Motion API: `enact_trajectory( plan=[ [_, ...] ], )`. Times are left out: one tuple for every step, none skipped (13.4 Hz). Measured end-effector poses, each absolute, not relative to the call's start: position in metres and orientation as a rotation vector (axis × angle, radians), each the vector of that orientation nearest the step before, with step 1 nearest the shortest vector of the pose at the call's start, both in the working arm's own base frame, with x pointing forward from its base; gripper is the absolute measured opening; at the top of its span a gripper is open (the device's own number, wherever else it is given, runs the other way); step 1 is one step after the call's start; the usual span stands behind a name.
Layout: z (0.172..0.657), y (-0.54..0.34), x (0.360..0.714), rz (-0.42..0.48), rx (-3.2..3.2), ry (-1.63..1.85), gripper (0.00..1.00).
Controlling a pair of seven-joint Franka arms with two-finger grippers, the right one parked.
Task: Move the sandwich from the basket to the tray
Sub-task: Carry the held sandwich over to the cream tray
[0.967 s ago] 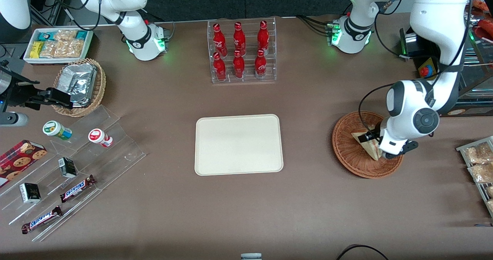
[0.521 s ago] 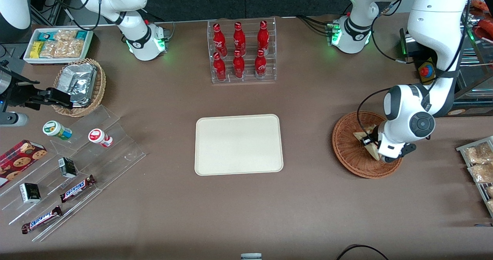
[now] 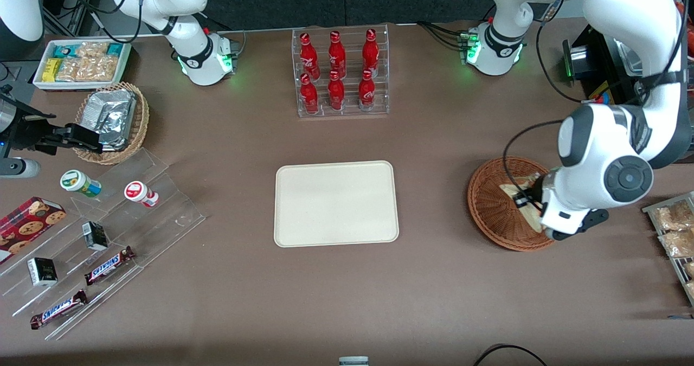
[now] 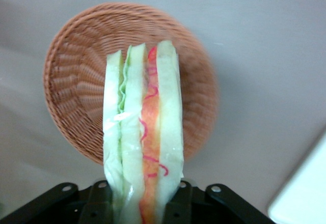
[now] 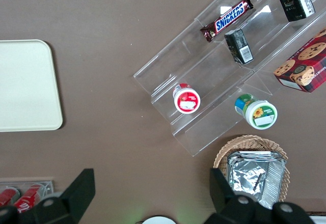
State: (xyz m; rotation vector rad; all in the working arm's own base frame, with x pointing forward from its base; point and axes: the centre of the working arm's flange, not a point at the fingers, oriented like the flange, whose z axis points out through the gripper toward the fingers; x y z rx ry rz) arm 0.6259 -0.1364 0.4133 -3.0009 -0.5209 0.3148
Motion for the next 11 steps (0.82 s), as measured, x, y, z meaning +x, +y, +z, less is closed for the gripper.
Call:
enact_trajectory(
  plan=[
    [0.423, -0.174, 0.62, 0.292, -3.012, -0.461, 0.2],
    [0.425, -0.213, 0.609, 0.28, -3.014, -0.415, 0.2],
    [0.423, -0.252, 0.595, 0.274, -3.011, -0.373, 0.2],
    [0.419, -0.288, 0.581, 0.271, -3.012, -0.325, 0.2],
    [0.416, -0.32, 0.569, 0.272, -3.025, -0.269, 0.2],
    [0.413, -0.35, 0.561, 0.274, -3.051, -0.216, 0.2],
    [0.409, -0.378, 0.556, 0.266, -3.084, -0.167, 0.2],
    [0.404, -0.403, 0.553, 0.251, -3.123, -0.116, 0.2],
    [0.397, -0.425, 0.552, 0.233, -3.17, -0.067, 0.19],
    [0.388, -0.445, 0.552, 0.212, -3.219, -0.029, 0.17],
    [0.378, -0.462, 0.551, 0.195, -3.259, -0.001, 0.17]
  ],
)
